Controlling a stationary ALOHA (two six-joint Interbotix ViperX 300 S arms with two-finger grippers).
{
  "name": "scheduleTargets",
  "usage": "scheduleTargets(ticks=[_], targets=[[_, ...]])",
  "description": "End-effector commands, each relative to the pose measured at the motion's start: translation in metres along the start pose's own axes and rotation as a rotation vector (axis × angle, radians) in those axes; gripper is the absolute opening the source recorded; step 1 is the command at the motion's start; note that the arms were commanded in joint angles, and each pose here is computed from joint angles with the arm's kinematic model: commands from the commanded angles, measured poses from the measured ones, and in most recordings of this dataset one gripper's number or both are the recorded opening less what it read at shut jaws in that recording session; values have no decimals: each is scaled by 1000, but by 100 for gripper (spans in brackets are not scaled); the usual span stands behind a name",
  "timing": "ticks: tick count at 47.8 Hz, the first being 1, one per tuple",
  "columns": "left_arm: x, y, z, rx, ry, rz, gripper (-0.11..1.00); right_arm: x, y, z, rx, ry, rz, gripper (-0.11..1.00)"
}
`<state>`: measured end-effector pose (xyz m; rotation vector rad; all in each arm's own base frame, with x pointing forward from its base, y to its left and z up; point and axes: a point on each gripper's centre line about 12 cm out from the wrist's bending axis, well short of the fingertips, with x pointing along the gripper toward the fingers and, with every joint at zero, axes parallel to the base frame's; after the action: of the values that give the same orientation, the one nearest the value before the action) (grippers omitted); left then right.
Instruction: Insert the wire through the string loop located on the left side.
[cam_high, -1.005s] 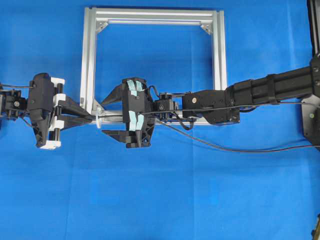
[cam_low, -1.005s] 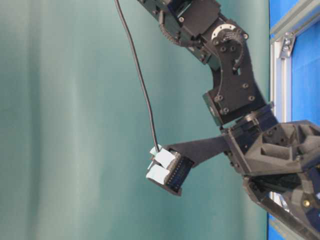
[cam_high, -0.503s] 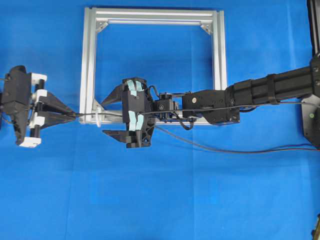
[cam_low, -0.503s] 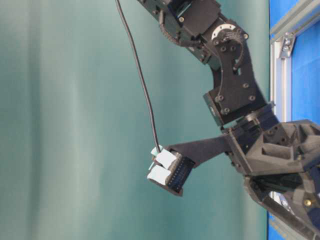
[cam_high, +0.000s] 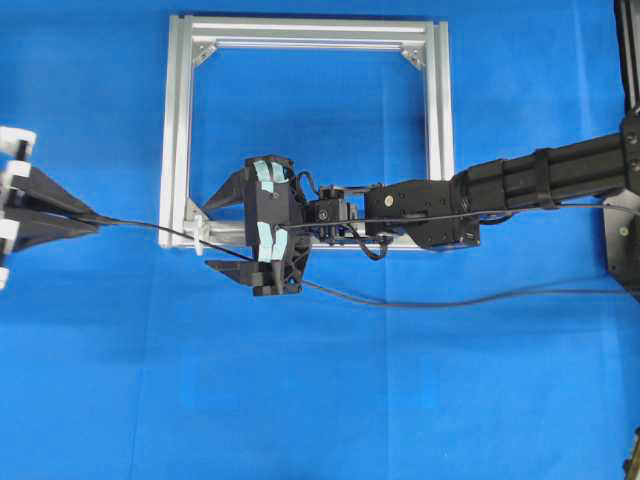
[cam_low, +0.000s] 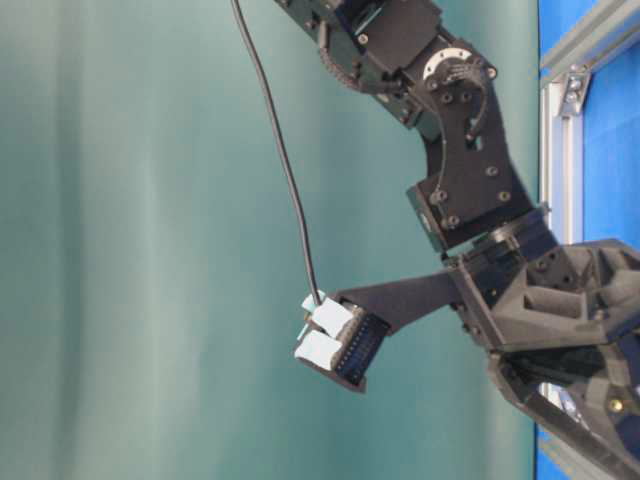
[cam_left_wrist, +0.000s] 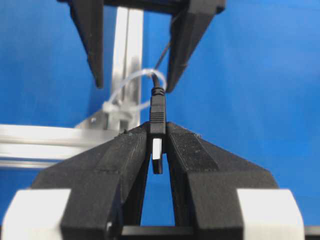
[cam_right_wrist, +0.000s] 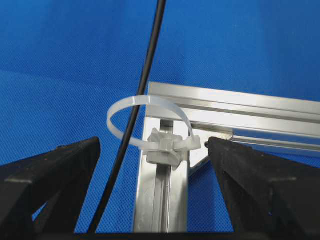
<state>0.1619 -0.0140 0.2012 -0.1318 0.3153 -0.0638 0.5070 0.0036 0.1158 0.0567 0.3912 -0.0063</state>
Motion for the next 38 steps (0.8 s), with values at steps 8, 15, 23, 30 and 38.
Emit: scheduleTargets(ticks=[8, 15, 23, 30, 38], targets=[[-29, -5, 32, 22, -70, -15, 8, -5, 1, 28, 4, -68, 1, 95], [-34, -4, 35, 25, -87, -2, 8, -5, 1, 28, 2, -66, 2, 95], [-33, -3, 31, 22, -75, 0, 8, -5, 1, 28, 4, -68, 1, 95], [-32, -3, 31, 24, -79, 1, 8, -5, 1, 28, 2, -67, 2, 95], [-31, -2, 26, 21, -70, 2, 8, -5, 1, 29, 4, -69, 2, 95]])
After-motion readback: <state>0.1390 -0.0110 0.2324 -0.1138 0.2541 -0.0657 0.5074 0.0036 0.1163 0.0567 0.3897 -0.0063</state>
